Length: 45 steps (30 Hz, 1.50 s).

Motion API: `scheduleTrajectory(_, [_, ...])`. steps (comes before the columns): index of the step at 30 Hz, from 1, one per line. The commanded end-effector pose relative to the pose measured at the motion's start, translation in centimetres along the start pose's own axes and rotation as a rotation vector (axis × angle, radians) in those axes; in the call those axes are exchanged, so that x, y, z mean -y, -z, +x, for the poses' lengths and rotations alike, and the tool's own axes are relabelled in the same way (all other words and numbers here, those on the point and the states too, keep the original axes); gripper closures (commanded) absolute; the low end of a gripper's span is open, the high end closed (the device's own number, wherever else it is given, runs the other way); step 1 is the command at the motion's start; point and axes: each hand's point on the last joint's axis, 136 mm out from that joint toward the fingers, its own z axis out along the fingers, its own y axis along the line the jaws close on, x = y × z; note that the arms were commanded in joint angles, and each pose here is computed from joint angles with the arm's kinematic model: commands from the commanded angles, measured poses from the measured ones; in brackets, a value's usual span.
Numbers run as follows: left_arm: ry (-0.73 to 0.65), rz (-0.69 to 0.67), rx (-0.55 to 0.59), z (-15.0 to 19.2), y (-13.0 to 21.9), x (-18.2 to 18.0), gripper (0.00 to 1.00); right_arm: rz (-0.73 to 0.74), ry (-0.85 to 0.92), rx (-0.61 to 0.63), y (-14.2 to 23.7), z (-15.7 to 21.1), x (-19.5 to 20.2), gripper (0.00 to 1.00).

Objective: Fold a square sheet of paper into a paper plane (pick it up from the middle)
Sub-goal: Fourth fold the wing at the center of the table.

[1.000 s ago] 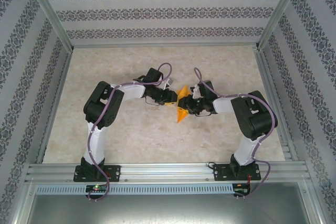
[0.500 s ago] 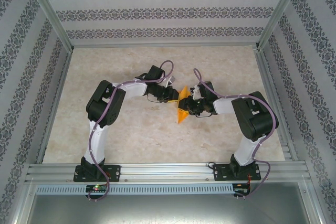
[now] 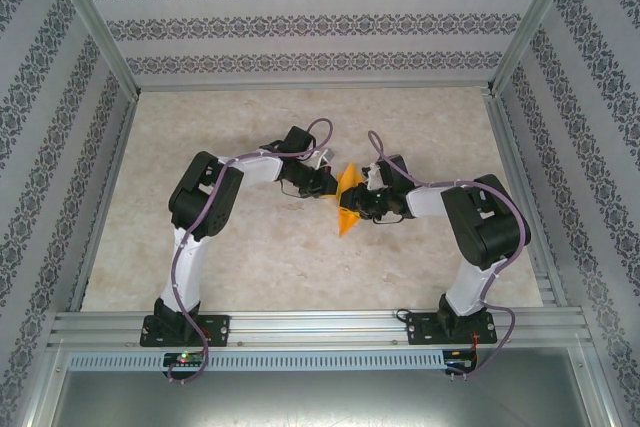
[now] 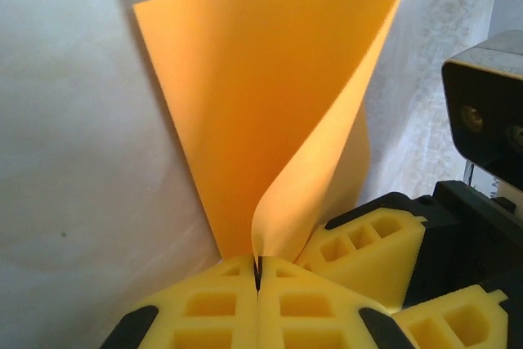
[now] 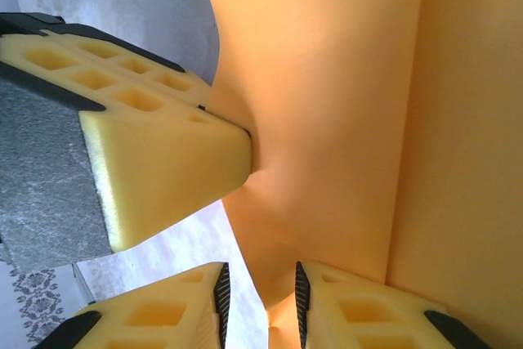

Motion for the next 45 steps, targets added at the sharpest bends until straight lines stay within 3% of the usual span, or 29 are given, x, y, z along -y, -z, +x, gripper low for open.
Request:
scheduleTrajectory(1, [-0.018, -0.025, -0.020, 0.0, -0.2, -0.7, 0.94, 0.023, 0.011, -0.030, 0.2, 1.1, 0.1, 0.70])
scheduleTrajectory(10, [-0.035, -0.036, -0.035, 0.1, -0.3, -0.9, 0.95, 0.004, 0.065, 0.053, 2.4, -0.2, -1.9, 0.64])
scheduleTrajectory(20, [-0.056, -0.002, -0.032, -0.2, -0.3, 0.1, 0.95, 0.089, 0.048, 0.109, 4.5, -2.4, 0.3, 0.66])
scheduleTrajectory(45, [-0.129, -0.038, -0.094, -0.1, -1.5, 0.6, 0.95, 0.277, 0.213, 0.111, 3.1, -9.3, 1.5, 0.64])
